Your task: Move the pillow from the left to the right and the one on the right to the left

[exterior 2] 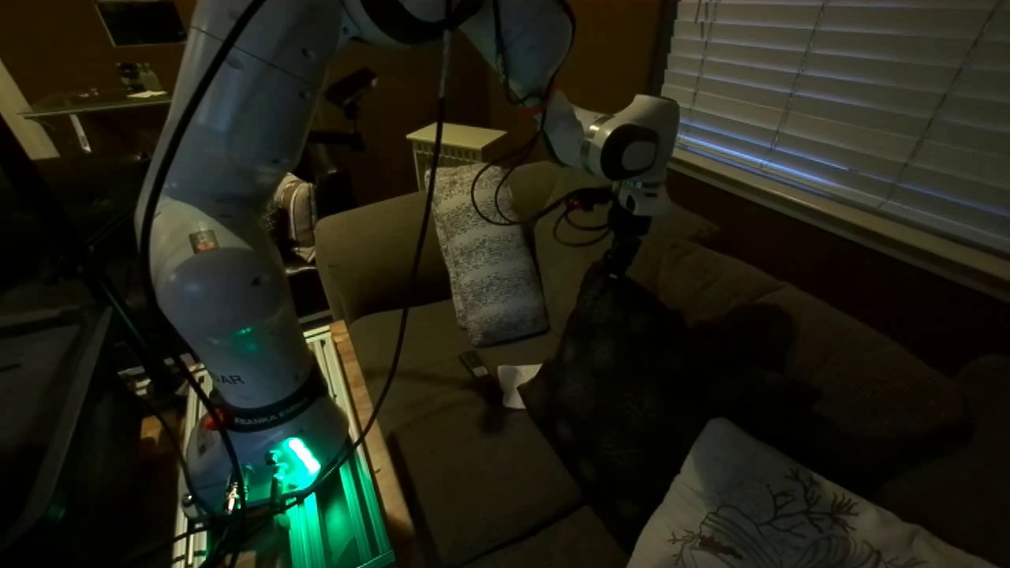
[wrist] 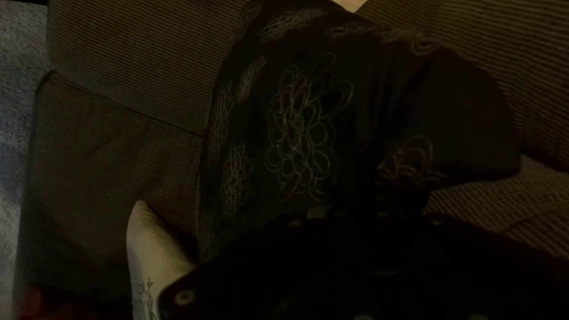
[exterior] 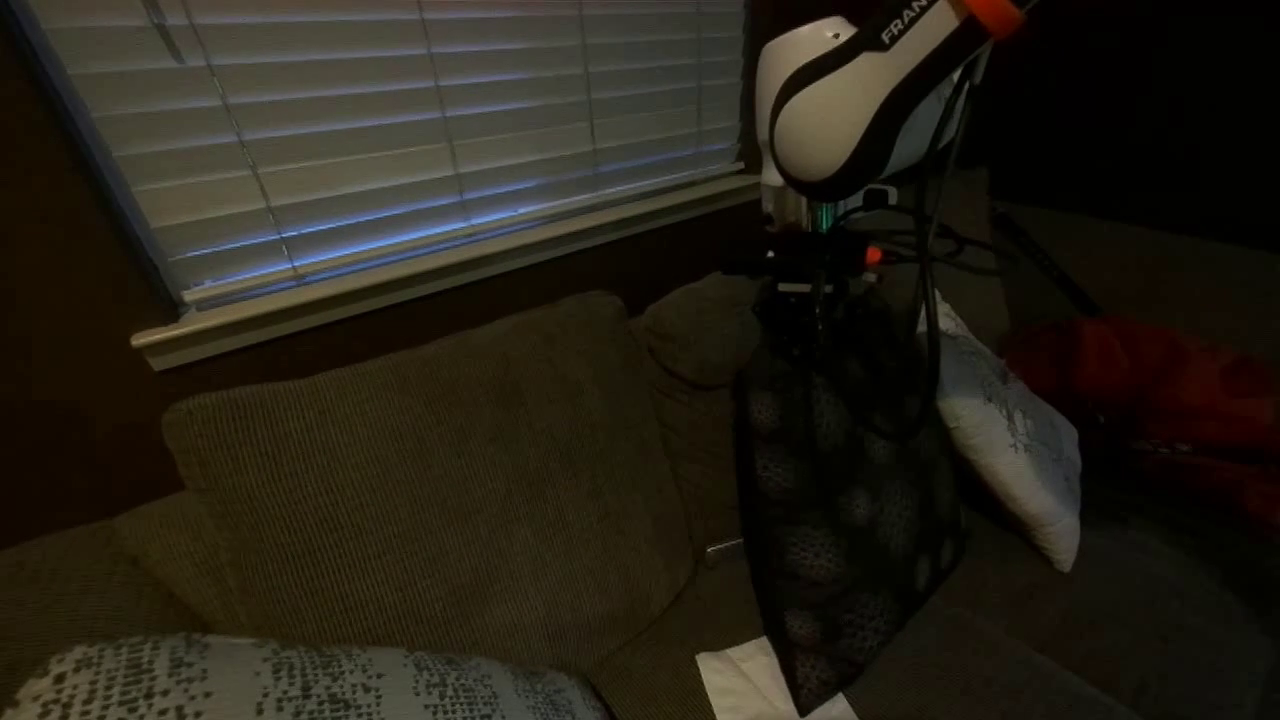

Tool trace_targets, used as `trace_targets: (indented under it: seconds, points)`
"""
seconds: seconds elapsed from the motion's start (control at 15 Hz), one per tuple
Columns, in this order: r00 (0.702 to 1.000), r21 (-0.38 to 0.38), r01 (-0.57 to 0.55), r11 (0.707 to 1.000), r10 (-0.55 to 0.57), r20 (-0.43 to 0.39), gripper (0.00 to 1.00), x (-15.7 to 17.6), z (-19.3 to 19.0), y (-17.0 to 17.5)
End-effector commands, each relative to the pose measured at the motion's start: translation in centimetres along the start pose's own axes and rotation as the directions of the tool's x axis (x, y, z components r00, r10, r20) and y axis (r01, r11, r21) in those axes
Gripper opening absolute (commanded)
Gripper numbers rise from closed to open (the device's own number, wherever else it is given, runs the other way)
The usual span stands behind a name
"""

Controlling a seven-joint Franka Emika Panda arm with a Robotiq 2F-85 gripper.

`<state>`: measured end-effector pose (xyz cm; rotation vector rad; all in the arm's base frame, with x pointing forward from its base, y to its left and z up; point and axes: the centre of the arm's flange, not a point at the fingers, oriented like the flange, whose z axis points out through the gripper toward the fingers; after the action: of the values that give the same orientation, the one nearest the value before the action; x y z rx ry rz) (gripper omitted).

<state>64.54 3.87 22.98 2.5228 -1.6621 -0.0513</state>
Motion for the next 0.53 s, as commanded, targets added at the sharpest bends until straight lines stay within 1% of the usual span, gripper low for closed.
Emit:
trace_targets:
  seconds: [0.0, 0.47]
  points:
    - [0.999, 0.018, -0.01, 1.0, 0.011, -0.052, 0.01, -2.0, -2.6, -2.4]
    - [0.995, 0.026, -0.021, 0.999, 0.024, -0.096, 0.01, -5.0, -2.9, -5.6]
